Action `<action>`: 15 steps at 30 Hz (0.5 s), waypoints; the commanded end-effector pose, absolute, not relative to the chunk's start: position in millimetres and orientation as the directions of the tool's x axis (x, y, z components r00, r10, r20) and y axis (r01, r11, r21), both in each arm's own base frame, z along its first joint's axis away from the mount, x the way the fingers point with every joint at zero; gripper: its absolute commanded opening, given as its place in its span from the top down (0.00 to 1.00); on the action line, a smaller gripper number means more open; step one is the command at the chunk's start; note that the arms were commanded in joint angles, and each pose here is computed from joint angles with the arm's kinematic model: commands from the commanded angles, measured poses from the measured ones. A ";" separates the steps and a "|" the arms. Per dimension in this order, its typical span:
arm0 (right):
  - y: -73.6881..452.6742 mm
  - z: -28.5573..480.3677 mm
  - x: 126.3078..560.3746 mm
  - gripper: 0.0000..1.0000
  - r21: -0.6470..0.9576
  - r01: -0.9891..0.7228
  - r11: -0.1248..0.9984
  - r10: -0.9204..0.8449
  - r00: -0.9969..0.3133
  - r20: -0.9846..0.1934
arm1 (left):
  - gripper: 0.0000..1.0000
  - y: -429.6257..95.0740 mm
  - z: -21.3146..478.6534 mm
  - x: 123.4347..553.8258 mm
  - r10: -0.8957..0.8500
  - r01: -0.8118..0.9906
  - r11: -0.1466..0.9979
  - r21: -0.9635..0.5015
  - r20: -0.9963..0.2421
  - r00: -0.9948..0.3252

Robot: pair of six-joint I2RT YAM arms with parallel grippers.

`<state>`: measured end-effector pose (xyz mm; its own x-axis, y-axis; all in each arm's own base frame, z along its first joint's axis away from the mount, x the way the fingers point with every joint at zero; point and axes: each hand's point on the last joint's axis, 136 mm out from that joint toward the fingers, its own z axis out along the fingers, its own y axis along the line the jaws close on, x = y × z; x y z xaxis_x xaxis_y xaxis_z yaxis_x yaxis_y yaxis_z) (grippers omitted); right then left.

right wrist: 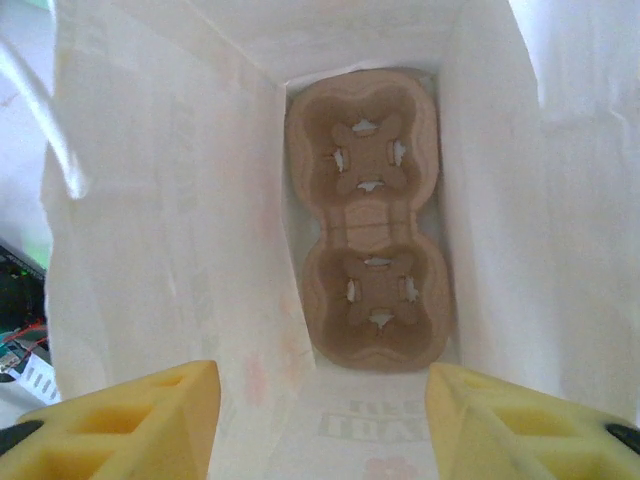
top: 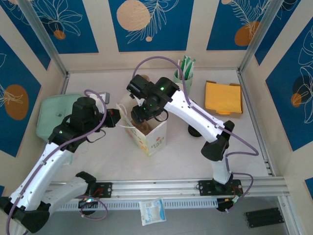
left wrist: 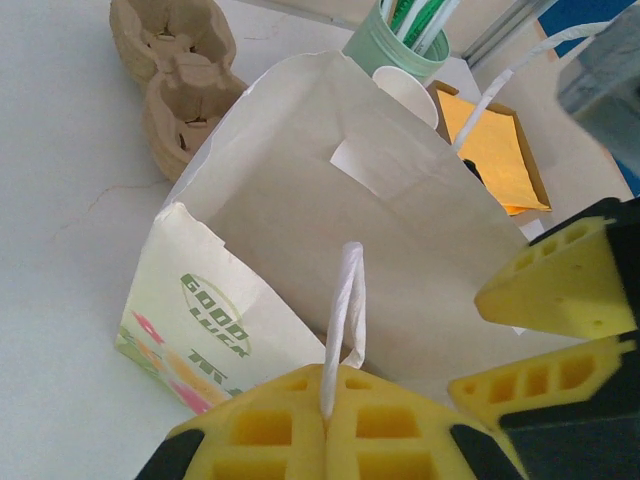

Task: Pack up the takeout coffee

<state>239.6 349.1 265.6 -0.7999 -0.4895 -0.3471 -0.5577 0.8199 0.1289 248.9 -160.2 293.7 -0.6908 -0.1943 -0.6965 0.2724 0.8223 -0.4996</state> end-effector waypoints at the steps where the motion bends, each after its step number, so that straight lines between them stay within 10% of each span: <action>1: 342.5 283.8 229.0 0.44 0.136 -0.580 0.803 -0.502 -0.782 -0.369 | 0.99 -157.7 297.9 251.6 -0.179 0.284 0.835 -0.471 -0.721 -0.670; 15: 341.7 293.3 217.8 0.47 0.136 -0.608 0.782 -0.528 -0.763 -0.373 | 0.90 -158.1 307.1 254.1 -0.178 0.293 0.836 -0.465 -0.734 -0.656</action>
